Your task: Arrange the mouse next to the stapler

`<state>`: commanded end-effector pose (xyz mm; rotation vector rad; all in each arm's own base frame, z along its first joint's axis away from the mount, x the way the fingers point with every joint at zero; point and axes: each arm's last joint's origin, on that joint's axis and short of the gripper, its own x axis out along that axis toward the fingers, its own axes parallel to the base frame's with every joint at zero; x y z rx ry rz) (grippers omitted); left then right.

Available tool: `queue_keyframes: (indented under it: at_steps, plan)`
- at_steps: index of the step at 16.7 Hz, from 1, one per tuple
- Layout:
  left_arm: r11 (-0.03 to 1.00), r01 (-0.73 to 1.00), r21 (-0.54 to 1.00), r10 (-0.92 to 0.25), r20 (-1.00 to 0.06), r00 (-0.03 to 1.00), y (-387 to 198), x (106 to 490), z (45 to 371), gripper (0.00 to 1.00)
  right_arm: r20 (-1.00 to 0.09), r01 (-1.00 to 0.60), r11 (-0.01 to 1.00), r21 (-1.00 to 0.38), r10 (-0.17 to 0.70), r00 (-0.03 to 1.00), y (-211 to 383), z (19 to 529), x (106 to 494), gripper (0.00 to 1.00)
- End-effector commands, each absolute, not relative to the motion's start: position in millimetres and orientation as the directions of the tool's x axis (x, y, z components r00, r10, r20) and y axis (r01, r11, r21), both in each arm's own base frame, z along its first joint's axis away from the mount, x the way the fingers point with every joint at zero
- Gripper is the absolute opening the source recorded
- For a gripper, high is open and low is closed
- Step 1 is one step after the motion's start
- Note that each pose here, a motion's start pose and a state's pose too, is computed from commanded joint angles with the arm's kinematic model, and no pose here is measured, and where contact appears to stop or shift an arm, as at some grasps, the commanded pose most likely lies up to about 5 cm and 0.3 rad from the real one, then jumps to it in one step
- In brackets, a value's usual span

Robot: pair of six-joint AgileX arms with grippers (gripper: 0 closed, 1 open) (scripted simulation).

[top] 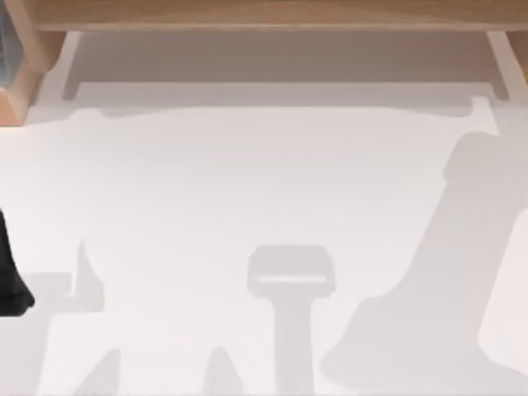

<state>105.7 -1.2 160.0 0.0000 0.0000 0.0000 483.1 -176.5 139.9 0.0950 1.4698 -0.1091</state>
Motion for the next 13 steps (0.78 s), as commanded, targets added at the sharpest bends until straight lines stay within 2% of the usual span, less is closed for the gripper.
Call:
queue_keyframes:
  at_steps: [12, 13]
  plan:
    - [1.0, 0.0, 0.0, 0.0, 0.0, 1.0, -1.2, 105.7, 160.0, 1.0, -0.995, 0.132, 0.991, -0.003, -0.015, 0.097, -176.5, 139.9, 483.1, 0.02]
    - [1.0, 0.0, 0.0, 0.0, 0.0, 1.0, -1.2, 105.7, 160.0, 1.0, -0.995, 0.132, 0.991, -0.003, -0.015, 0.097, -176.5, 139.9, 483.1, 0.0]
